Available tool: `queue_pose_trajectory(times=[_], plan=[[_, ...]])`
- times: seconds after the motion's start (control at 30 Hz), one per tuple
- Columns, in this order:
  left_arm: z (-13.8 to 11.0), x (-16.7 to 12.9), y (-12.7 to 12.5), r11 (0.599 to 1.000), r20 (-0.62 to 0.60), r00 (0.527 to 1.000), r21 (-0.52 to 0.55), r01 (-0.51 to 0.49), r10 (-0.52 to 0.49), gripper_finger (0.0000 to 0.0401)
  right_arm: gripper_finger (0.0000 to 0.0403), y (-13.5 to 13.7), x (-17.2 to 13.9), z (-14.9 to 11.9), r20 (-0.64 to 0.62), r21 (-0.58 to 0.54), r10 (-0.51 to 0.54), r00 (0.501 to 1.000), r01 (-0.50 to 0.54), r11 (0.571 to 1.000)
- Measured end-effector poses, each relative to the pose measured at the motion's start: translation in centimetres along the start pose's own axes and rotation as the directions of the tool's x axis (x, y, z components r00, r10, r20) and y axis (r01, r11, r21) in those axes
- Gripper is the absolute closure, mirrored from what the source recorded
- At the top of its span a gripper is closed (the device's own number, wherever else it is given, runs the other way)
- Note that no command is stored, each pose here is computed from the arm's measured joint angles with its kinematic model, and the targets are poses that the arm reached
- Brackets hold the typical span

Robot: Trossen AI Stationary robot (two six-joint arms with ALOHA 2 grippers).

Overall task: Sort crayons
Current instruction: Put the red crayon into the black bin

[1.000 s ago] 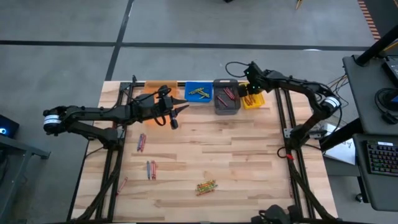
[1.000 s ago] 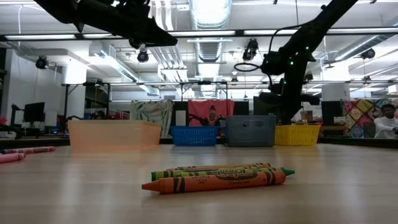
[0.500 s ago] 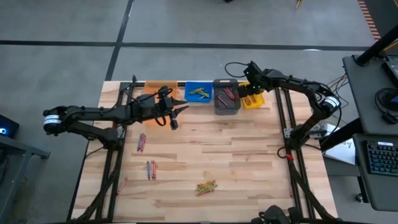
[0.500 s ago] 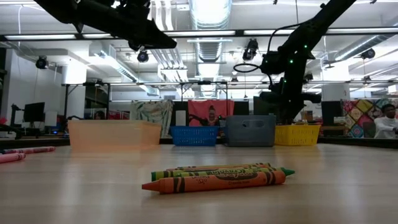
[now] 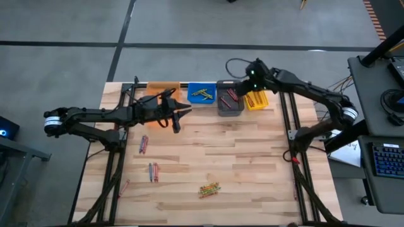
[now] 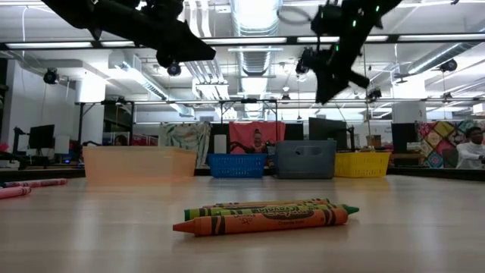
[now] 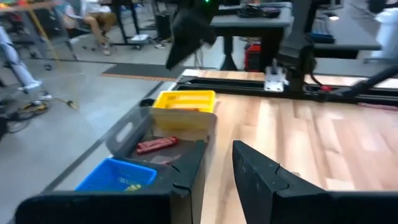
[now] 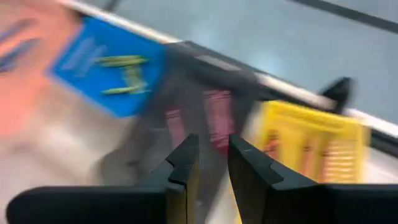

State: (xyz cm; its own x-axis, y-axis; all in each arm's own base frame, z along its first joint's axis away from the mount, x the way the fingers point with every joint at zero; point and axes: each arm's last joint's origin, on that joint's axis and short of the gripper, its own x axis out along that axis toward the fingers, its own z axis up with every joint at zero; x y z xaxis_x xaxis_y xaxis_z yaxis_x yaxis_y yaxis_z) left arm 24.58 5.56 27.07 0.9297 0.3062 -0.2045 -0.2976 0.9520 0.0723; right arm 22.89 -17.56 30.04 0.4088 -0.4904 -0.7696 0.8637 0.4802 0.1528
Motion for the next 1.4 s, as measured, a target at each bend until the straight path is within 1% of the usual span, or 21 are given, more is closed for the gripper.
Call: queue_pose_trajectory(times=[0.1, 0.2, 0.27, 0.4, 0.5, 0.57, 0.63, 0.7, 0.8, 0.9, 0.97, 1.07, 1.13, 1.17, 1.3, 1.4], plan=[[0.0, 0.0, 0.0, 1.0, -0.004, 1.0, -0.021, 0.015, -0.015, 0.0337, 0.0332, 2.6, -2.2, -1.3, 0.01, -0.031, 0.103, 0.995, -0.103, 0.994], [-0.1, 0.0, -0.1, 0.999, -0.01, 1.0, -0.05, 0.016, -0.017, 0.0337, 0.0332, 5.1, -4.0, -3.3, -0.072, -0.051, 0.242, 0.968, -0.246, 0.968], [-0.2, 0.0, -0.1, 0.998, -0.018, 1.0, -0.054, 0.018, -0.019, 0.0337, 0.0331, 6.8, -4.8, -5.0, -0.142, -0.047, 0.299, 0.944, -0.308, 0.95], [-0.3, 0.0, -0.1, 0.998, -0.026, 0.999, -0.059, 0.018, -0.02, 0.0337, 0.0331, 9.7, -6.0, -9.0, -0.283, -0.041, 0.318, 0.905, -0.343, 0.938], [-0.3, 0.0, -0.1, 0.998, -0.028, 0.999, -0.059, 0.018, -0.02, 0.0337, 0.0332, 11.4, -6.4, -12.3, -0.402, -0.02, 0.28, 0.872, -0.314, 0.949], [-0.3, 0.0, -0.1, 0.998, -0.031, 0.999, -0.058, 0.018, -0.02, 0.0337, 0.0333, 12.4, -6.7, -14.4, -0.483, -0.004, 0.258, 0.837, -0.297, 0.955], [-0.3, 0.0, -0.1, 0.998, -0.031, 0.999, -0.058, 0.018, -0.02, 0.0337, 0.0334, 13.1, -7.0, -16.6, -0.577, 0.002, 0.21, 0.789, -0.256, 0.967], [-0.3, 0.0, -0.1, 0.998, -0.032, 0.999, -0.057, 0.018, -0.02, 0.0337, 0.0335, 13.5, -7.2, -18.6, -0.67, -0.01, 0.137, 0.73, -0.193, 0.981], [-0.3, 0.0, -0.1, 0.998, -0.034, 0.999, -0.055, 0.019, -0.02, 0.0337, 0.0335, 13.5, -7.6, -21.6, -0.774, -0.061, -0.016, 0.633, -0.049, 0.997], [-0.3, 0.0, -0.1, 0.999, -0.035, 0.999, -0.05, 0.019, -0.021, 0.0337, 0.0335, 13.2, -7.6, -24.2, -0.834, -0.124, -0.165, 0.527, 0.114, 0.986], [-0.4, 0.0, -0.1, 0.999, -0.035, 0.999, -0.042, 0.019, -0.021, 0.0337, 0.0335, 13.0, -7.5, -26.0, -0.857, -0.162, -0.241, 0.455, 0.207, 0.965], [-0.4, 0.0, -0.1, 0.999, -0.037, 0.999, -0.038, 0.02, -0.021, 0.0337, 0.0335, 12.7, -7.2, -28.9, -0.885, -0.221, -0.323, 0.336, 0.307, 0.926], [-0.4, 0.0, -0.1, 0.999, -0.037, 0.999, -0.034, 0.02, -0.021, 0.0337, 0.0335, 12.4, -7.0, -30.8, -0.89, -0.285, -0.382, 0.25, 0.349, 0.893], [-0.4, 0.0, -0.1, 0.999, -0.038, 0.999, -0.029, 0.02, -0.021, 0.0337, 0.0335, 12.2, -7.0, -31.7, -0.887, -0.315, -0.408, 0.218, 0.36, 0.878], [-0.4, 0.0, -0.1, 1.0, -0.038, 0.999, -0.005, 0.021, -0.021, 0.0337, 0.0335, 11.5, -6.7, -34.6, -0.86, -0.417, -0.495, 0.12, 0.395, 0.819], [-0.4, 0.0, -0.1, 1.0, -0.038, 0.999, -0.005, 0.021, -0.021, 0.0337, 0.0335, 10.9, -6.3, -35.9, -0.833, -0.466, -0.545, 0.091, 0.415, 0.782]])
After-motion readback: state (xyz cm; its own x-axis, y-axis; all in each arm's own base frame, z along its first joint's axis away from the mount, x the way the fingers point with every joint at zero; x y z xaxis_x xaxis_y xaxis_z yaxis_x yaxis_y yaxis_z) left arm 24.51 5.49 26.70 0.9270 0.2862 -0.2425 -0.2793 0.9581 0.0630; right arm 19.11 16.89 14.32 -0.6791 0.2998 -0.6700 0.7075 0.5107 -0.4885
